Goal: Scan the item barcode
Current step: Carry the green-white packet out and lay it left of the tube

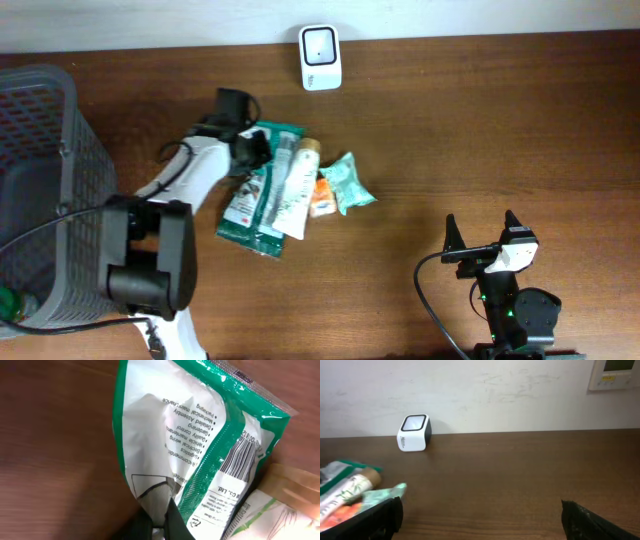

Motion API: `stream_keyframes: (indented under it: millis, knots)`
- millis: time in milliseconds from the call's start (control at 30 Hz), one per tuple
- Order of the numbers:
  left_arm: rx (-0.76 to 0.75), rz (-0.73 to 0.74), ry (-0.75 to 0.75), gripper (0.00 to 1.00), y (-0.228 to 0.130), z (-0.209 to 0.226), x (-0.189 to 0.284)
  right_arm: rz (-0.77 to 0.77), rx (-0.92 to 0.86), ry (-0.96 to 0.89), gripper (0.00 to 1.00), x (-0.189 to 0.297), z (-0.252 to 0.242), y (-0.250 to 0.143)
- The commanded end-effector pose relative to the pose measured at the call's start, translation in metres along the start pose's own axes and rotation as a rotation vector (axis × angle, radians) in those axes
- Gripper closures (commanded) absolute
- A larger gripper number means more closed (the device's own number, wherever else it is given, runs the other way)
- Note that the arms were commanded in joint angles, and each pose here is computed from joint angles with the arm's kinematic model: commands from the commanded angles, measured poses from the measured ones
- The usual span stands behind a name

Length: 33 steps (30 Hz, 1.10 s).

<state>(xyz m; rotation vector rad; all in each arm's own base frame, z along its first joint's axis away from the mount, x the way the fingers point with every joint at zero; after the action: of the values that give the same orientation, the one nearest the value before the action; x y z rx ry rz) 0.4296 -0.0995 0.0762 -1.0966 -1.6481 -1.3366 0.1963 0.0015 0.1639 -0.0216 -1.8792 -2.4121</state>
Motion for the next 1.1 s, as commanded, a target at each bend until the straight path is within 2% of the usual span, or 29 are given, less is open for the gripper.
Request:
stream_keyframes:
  millis: [0,133,267,300,333,367,400,467,567,600,633,700,767,833,867,967,1067]
  knots:
    - [-0.026,-0.001,-0.020,1.00,-0.010,-0.032,-0.005,0.004,0.006,0.002,0.02,0.000,-0.001,-0.002]
    - [0.007,-0.037,0.065,1.00,-0.004,-0.018,-0.004,0.004,0.006,0.002,0.02,0.000,-0.001,-0.002]
    - [0.047,-0.059,0.085,1.00,0.007,-0.001,0.000,0.004,0.006,0.002,0.02,0.000,-0.001,-0.002]
    - [0.035,-0.056,0.091,0.86,0.009,0.002,0.005,0.004,0.006,0.002,0.02,0.000,-0.001,-0.002]
    - [-0.009,-0.062,0.093,0.32,0.015,0.003,0.016,0.004,0.006,0.002,0.02,0.000,-0.001,-0.002]
    - [-0.034,-0.071,0.092,0.12,0.020,0.002,0.025,0.004,0.006,0.002,0.02,0.000,-0.001,-0.002]
    - [-0.071,-0.087,0.089,0.06,0.027,-0.001,0.039,0.004,0.006,0.002,0.02,0.000,-0.001,-0.002]
    - [-0.165,-0.135,0.083,0.01,0.042,-0.007,0.075,0.004,0.006,0.002,0.02,0.000,-0.001,-0.002]
    - [-0.323,-0.306,0.079,0.01,0.069,-0.017,0.158,0.004,0.006,0.002,0.02,0.000,-0.001,-0.002]
    - [-0.388,-0.459,0.101,0.01,0.081,-0.011,0.223,0.004,0.006,0.002,0.02,0.000,-0.001,-0.002]
    - [-0.385,-0.501,0.112,0.01,0.082,-0.005,0.243,0.004,0.006,0.002,0.02,0.000,-0.001,-0.002]
    - [-0.293,-0.617,0.182,0.00,0.077,0.035,0.305,0.004,0.006,0.002,0.02,0.000,-0.001,-0.002]
    - [-0.185,-0.667,0.254,0.05,0.067,0.075,0.339,0.004,0.006,0.002,0.02,0.000,-0.001,-0.002]
    - [0.055,-0.684,0.360,0.07,0.049,0.133,0.364,0.004,0.006,0.002,0.02,0.000,-0.001,-0.002]
    - [0.207,-0.673,0.427,0.07,0.037,0.164,0.372,0.004,0.006,0.002,0.02,0.000,-0.001,-0.002]
    - [0.519,-0.592,0.575,0.06,-0.002,0.230,0.376,0.004,0.006,0.002,0.01,0.000,-0.001,-0.002]
    - [0.662,-0.505,0.707,0.12,-0.030,0.268,0.374,0.004,0.006,0.002,0.02,0.000,-0.001,-0.002]
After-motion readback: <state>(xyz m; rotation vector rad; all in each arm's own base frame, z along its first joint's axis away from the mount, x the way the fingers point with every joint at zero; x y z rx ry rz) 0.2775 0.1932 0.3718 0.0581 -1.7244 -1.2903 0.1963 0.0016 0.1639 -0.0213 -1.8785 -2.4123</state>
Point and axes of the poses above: each gripper's point midway between its finger pads, its own x axis back along the fingers, its own z axis along the line the jaws close on, y = z × x, the point moved 5 cm from there along x, back along the fingers, and after that the axes turned 10 degrees about -x, right-handed, at the moved point
